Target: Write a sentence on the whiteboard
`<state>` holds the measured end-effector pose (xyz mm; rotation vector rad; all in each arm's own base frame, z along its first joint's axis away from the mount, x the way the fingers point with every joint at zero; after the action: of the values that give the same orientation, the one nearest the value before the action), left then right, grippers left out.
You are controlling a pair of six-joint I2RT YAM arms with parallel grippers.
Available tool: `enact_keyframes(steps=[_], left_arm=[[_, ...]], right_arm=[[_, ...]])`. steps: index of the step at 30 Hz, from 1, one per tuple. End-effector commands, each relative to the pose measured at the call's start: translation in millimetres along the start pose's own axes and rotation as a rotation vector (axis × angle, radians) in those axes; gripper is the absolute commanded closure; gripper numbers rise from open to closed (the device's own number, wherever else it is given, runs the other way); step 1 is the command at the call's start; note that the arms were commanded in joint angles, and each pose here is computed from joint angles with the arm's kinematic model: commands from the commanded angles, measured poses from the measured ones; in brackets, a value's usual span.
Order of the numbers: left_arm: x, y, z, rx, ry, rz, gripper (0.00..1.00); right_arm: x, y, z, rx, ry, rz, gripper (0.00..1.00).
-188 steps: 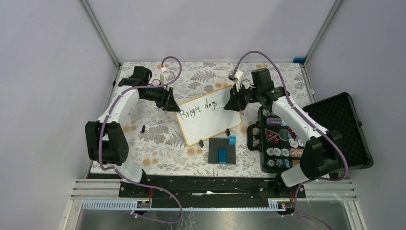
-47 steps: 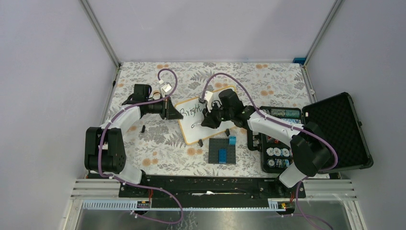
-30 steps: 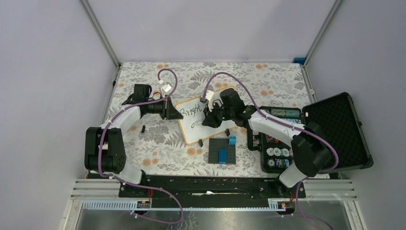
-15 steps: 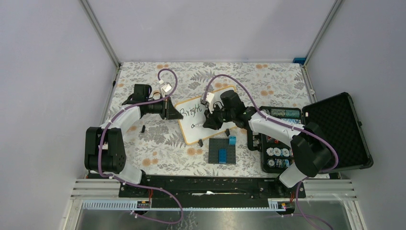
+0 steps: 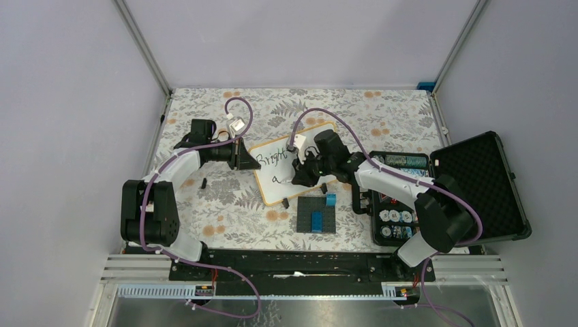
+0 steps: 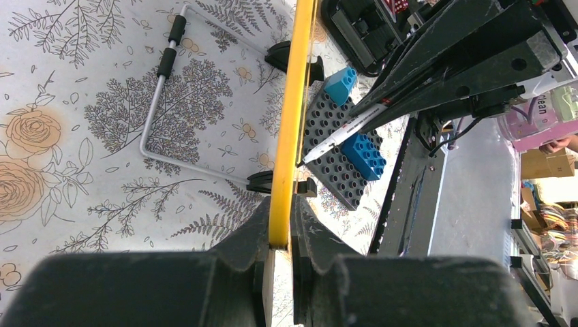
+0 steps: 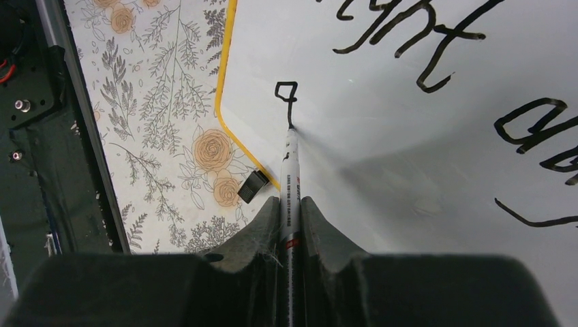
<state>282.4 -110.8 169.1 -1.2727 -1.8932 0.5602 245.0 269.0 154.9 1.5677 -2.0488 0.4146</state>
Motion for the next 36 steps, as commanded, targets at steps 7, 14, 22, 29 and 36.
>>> enact_keyframes(steps=[7, 14, 22, 29, 36], left_arm=[[-3.3, 10.8, -9.8, -0.106, 0.002, -0.061, 1.0], [-1.8, 8.8, -10.3, -0.115, 0.008, -0.067, 1.0], [-1.1, 8.5, -11.4, -0.12, 0.007, -0.072, 1.0], [-0.8, 9.0, -10.2, -0.12, 0.011, -0.077, 1.0], [-1.3, 9.9, -9.3, -0.117, 0.014, -0.078, 1.0]], right_arm=[[31.8, 14.4, -47.7, 0.022, -0.111, -0.125, 1.0], [38.1, 7.6, -48.1, 0.008, -0.111, -0.104, 1.0], [36.1, -3.3, -42.9, 0.009, -0.11, -0.05, 1.0], [34.8, -2.1, -38.6, 0.003, -0.108, -0.056, 1.0], [31.7, -5.3, -35.3, -0.001, -0.109, -0.031, 1.0]])
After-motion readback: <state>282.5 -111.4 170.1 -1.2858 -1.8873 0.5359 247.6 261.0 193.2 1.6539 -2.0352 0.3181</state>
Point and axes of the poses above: each gripper's point midway between its finger pads, its own x axis back along the fingers, its own y axis along the line the jaws close on, z = x × y, the point moved 7 cm from there along x, back along the fingers, and after that the axes turned 8 degrees about x, right-handed, at the moved point
